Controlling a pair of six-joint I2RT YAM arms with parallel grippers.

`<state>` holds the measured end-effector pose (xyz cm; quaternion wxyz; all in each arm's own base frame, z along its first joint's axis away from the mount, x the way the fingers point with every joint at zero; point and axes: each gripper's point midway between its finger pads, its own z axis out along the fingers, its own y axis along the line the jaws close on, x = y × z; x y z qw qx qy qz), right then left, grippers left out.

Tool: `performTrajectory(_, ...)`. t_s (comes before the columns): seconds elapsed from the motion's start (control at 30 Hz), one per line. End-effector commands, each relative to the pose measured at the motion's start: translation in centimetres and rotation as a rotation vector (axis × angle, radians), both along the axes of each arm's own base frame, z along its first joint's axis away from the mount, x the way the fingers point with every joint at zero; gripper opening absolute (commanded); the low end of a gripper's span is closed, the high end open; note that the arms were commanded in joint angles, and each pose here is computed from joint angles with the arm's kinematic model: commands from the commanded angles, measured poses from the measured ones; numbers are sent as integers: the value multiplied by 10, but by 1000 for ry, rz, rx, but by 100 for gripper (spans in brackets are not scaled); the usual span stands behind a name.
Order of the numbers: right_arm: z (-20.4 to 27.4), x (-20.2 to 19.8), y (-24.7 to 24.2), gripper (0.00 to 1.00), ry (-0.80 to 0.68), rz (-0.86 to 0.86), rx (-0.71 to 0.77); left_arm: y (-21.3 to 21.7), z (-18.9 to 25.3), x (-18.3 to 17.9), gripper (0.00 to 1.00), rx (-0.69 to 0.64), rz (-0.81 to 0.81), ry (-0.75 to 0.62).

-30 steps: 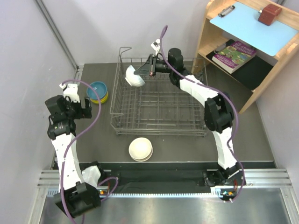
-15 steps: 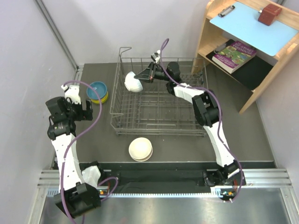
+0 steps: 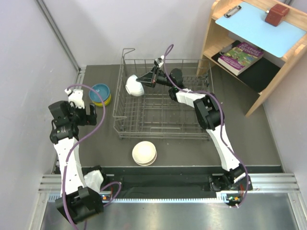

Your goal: Load the bowls into the dish rack

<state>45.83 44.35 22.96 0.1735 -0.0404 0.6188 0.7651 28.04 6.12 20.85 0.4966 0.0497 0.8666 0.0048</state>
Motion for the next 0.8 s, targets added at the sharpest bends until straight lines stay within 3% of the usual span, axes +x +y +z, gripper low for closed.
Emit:
performTrajectory(0.0, 33, -13, 7, 0, -70, -6, 110, -3, 6, 0, 99, 8, -23, -33)
performTrajectory(0.3, 7, -12, 14, 0, 27, -46, 74, -4, 5, 0, 99, 11, -39, -28)
performTrajectory(0.77, -54, 12, 1, 0, 99, -179, -149, -5, 2, 2, 99, 0, -51, -8)
